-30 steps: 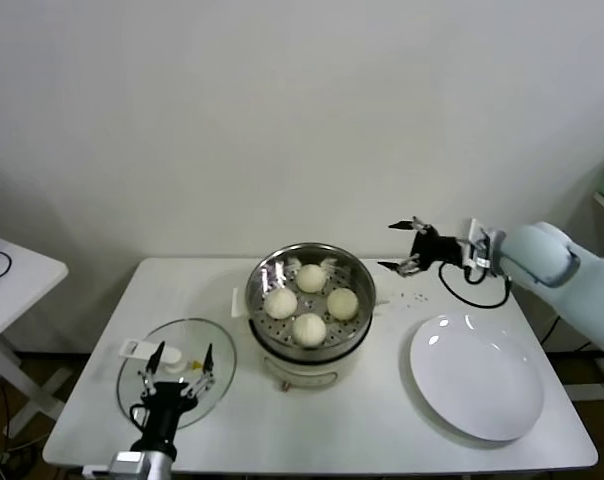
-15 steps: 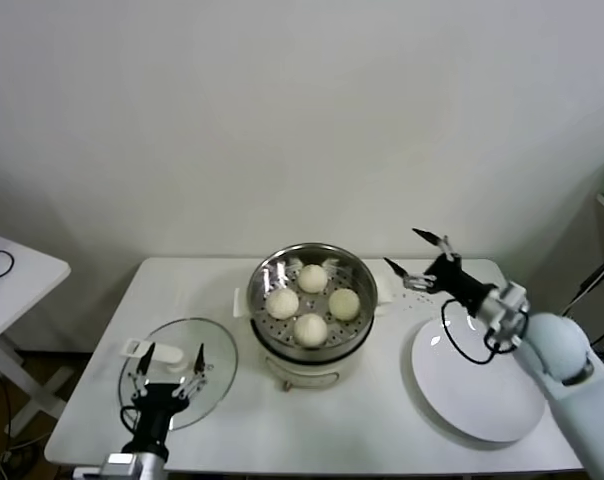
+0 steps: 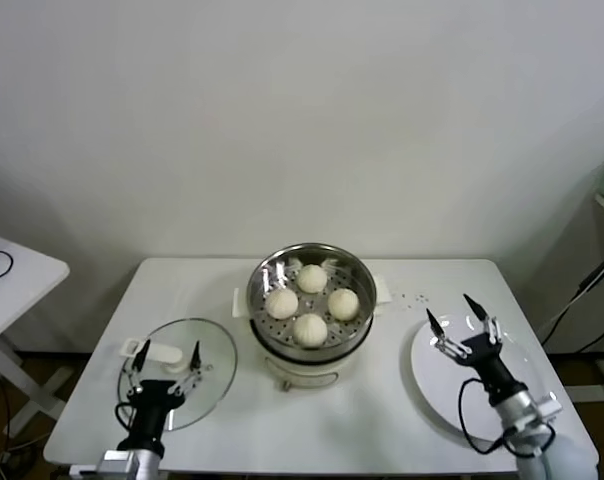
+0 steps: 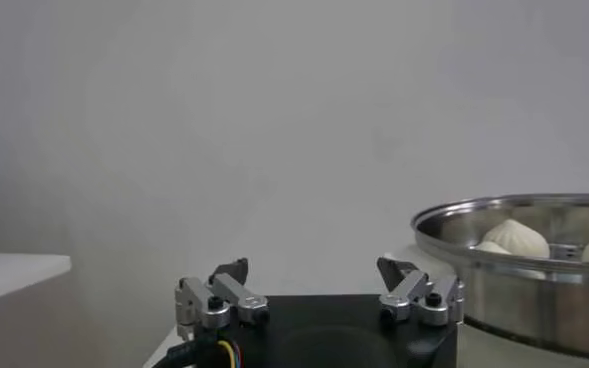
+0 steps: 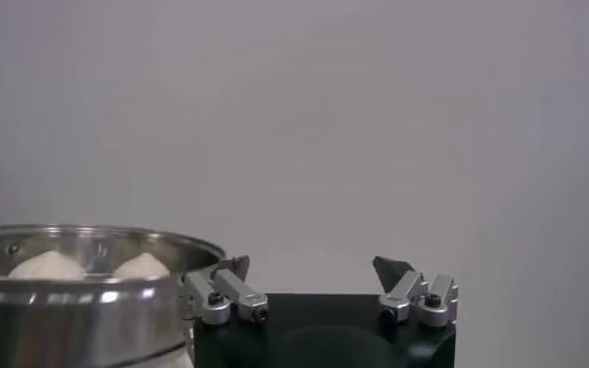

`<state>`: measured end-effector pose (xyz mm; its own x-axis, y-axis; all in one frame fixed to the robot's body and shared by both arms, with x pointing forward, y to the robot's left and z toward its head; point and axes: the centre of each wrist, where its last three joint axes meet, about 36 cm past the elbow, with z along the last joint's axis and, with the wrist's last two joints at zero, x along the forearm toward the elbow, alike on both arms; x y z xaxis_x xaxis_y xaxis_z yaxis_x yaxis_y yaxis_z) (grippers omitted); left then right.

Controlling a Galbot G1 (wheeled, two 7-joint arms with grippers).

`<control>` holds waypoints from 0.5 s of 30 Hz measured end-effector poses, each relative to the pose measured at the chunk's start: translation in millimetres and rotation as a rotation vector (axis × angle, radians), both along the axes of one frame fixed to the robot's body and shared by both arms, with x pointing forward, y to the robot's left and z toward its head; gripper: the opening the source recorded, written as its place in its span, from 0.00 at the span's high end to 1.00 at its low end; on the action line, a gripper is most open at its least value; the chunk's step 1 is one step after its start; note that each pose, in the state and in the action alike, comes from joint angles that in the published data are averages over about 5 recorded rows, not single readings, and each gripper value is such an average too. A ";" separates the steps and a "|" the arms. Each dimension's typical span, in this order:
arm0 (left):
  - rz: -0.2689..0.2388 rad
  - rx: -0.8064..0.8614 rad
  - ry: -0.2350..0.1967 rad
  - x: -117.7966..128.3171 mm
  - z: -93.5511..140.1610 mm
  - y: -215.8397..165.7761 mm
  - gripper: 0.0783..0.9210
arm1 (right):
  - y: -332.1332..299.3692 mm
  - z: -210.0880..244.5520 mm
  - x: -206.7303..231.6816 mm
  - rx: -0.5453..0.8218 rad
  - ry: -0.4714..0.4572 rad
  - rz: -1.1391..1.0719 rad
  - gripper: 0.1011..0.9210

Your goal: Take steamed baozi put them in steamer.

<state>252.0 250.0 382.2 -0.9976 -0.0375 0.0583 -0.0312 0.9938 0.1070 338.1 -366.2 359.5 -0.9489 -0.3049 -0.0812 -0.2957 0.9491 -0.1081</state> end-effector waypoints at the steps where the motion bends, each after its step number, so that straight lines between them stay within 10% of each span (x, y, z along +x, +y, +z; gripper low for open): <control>1: 0.001 0.001 0.001 -0.1 -0.7 0.7 0.12 | 2.4 -5.9 -7.3 0.013 0.005 -0.012 0.12; 15: 0.008 0.010 0.001 0.5 -3.8 8.7 0.12 | 27.1 -49.6 -75.8 0.109 0.036 -0.118 0.12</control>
<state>252.5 258.8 378.4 -0.9972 -0.0463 0.0587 -0.0391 0.9923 0.1173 262.4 -339.1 309.9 -0.9805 -0.1825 -0.0729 -0.1835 0.9830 0.0060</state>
